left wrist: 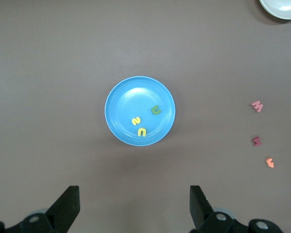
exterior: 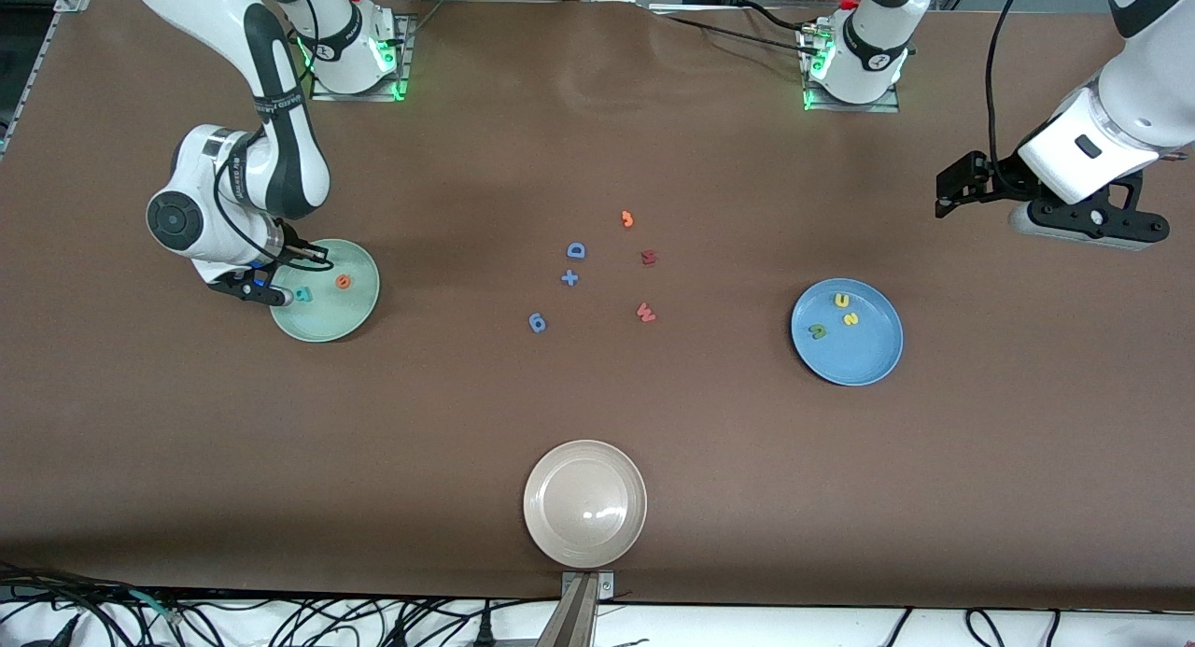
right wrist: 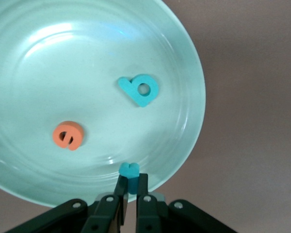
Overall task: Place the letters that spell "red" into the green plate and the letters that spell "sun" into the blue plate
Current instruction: 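Carry the teal letter onto the green plate and open the right gripper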
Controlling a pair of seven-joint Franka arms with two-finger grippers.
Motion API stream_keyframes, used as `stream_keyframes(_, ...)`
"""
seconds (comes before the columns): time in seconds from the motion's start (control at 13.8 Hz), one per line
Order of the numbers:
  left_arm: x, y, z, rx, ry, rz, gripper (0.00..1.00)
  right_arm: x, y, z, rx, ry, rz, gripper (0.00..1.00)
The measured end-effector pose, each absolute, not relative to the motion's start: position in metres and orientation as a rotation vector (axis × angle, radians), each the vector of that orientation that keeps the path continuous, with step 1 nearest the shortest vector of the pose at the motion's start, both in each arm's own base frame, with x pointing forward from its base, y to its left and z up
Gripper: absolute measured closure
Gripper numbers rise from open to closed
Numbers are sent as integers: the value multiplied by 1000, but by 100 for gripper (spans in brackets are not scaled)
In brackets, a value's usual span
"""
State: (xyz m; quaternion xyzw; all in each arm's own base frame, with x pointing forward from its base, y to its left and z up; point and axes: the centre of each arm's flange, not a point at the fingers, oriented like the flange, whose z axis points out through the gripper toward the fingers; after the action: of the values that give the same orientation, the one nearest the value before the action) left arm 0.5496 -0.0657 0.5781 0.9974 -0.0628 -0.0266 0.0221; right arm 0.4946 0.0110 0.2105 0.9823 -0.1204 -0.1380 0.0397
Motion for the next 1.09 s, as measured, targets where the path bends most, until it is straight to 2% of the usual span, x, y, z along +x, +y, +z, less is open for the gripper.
stream_keyframes(0.36, 549, -66, 578, 3090, -195, -87, 0, 496, 7, 204, 2996, -378, -391, 89)
stream_keyframes(0.43, 549, -66, 578, 3090, -195, -87, 0, 496, 7, 204, 2997, -379, -389, 81)
stream_keyframes(0.94, 549, -66, 579, 3090, -196, -87, 0, 500, 13, 207, 3020, -402, -372, 6)
stream_keyframes(1.09, 549, -66, 579, 3090, -196, -88, 0, 510, 19, 220, 3042, -391, -358, 2)
